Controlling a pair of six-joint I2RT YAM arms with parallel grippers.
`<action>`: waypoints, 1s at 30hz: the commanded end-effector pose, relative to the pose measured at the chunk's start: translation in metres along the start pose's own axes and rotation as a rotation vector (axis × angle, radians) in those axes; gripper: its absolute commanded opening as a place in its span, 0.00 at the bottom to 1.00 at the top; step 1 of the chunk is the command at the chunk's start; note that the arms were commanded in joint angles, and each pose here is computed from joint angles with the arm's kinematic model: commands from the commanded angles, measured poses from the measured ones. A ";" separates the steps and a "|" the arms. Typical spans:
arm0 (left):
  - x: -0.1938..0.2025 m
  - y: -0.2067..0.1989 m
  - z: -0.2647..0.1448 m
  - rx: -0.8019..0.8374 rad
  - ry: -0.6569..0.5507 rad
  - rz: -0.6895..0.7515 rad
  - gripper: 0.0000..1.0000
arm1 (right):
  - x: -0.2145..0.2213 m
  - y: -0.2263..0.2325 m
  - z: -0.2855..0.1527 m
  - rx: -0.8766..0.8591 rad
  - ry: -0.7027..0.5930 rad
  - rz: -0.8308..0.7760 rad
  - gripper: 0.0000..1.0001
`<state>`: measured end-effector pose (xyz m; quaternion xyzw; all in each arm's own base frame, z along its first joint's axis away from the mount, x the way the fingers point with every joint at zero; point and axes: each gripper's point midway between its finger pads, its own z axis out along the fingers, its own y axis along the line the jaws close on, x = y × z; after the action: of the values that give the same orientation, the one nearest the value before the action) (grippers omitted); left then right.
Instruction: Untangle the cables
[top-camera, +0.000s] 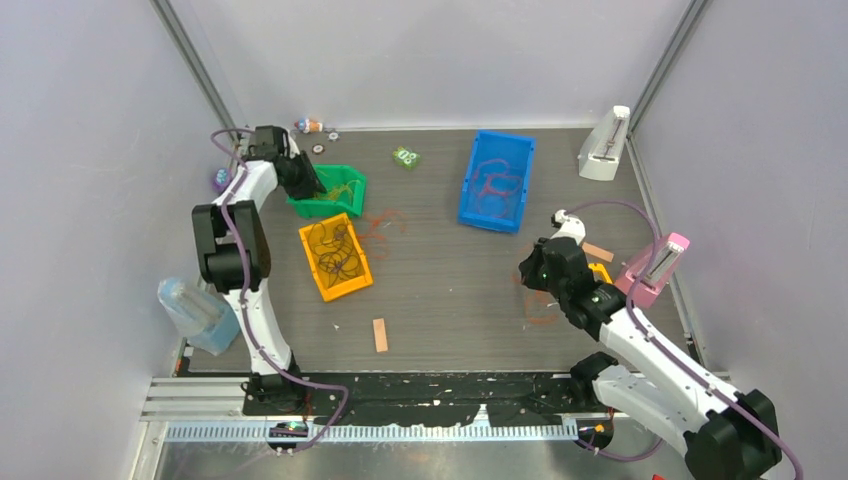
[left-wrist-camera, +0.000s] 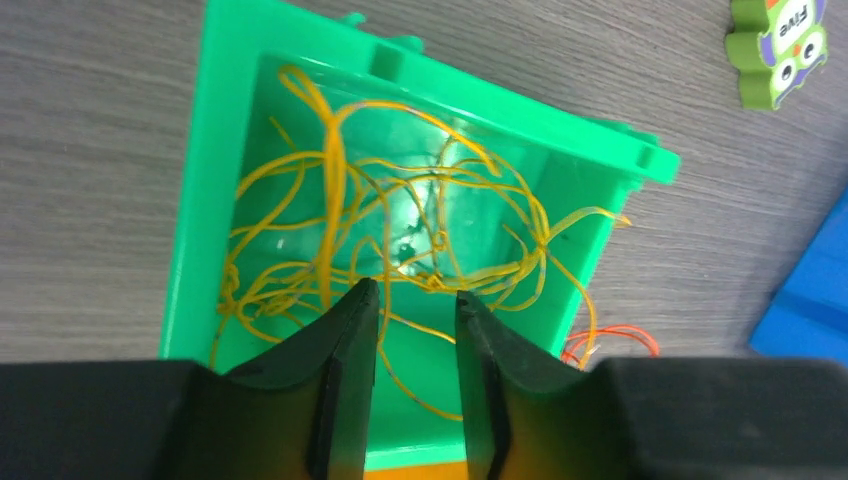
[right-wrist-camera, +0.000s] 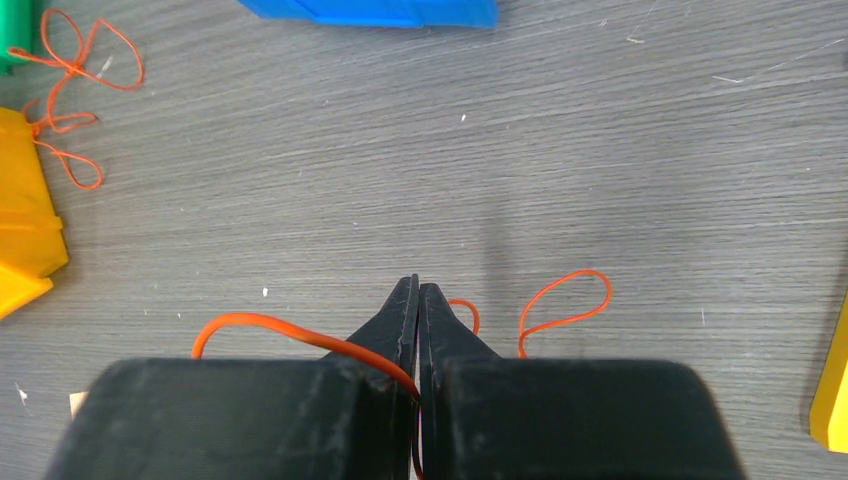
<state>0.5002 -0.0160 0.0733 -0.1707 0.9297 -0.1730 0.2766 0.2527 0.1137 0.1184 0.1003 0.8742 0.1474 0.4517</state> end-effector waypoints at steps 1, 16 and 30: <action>-0.028 -0.034 -0.050 0.044 -0.127 0.090 0.41 | -0.019 0.031 0.003 -0.091 0.021 -0.045 0.05; -0.001 -0.137 -0.113 0.122 -0.227 0.347 0.85 | -0.187 0.129 -0.017 -0.241 -0.204 -0.125 0.05; 0.063 -0.152 -0.082 0.119 -0.119 0.393 0.93 | -0.276 0.143 0.093 -0.216 -0.235 0.023 0.05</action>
<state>0.4403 -0.1543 0.1750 0.0278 0.9187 -0.1569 0.3613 0.4598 0.1788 0.3043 0.0544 0.8173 0.2063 0.5353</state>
